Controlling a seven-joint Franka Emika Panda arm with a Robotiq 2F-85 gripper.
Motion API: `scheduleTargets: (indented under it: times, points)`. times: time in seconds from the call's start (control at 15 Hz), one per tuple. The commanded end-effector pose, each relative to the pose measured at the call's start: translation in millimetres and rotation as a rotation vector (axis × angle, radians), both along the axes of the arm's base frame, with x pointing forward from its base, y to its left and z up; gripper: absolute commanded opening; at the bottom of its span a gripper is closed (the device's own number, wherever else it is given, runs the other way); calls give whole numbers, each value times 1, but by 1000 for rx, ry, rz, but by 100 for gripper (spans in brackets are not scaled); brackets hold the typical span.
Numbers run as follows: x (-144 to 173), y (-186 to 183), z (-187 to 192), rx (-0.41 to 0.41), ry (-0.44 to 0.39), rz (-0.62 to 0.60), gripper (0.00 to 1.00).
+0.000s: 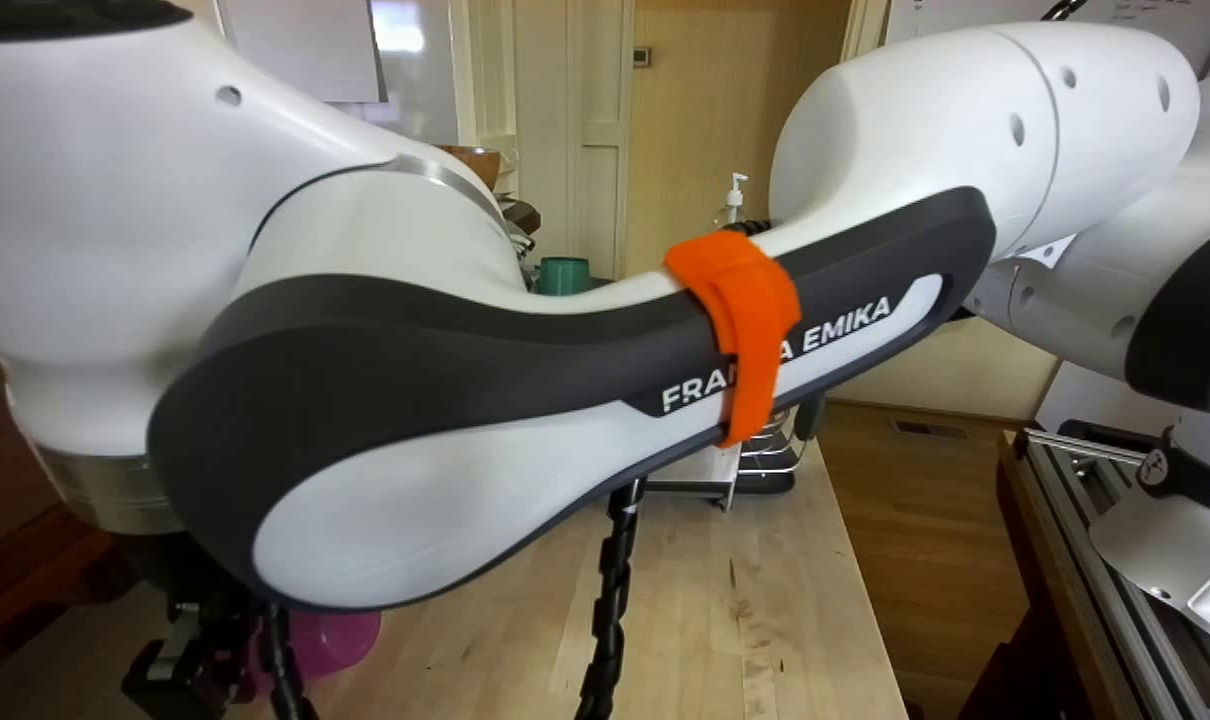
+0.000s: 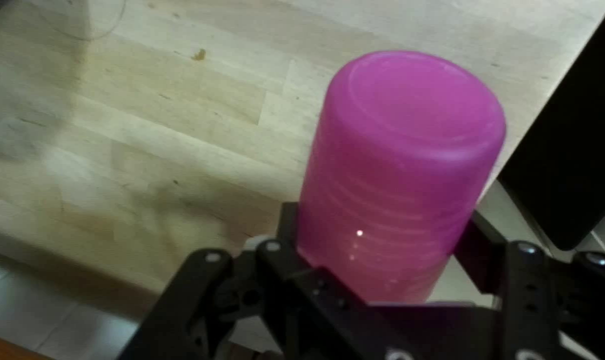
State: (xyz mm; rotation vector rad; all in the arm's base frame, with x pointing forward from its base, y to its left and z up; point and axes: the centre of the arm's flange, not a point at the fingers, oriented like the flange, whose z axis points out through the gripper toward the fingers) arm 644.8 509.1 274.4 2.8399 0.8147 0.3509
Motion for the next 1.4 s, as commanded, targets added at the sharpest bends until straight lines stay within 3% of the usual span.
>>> scheduleTargets:
  times: [0.0,0.33,0.53,0.6,0.67,0.73,1.33]
  points:
    - [-49,-56,-15,29,-15,-111,50]
    - [-41,-68,-23,10,-59,-185,50]
    - [-39,-73,-29,-32,-71,-162,50]
    - [-38,-74,-30,-39,-69,-159,84]
    - [-37,-76,-32,-50,-69,-156,96]
    - [-37,-77,-33,-60,-61,-154,100]
    - [-40,-79,-19,-97,-21,-231,100]
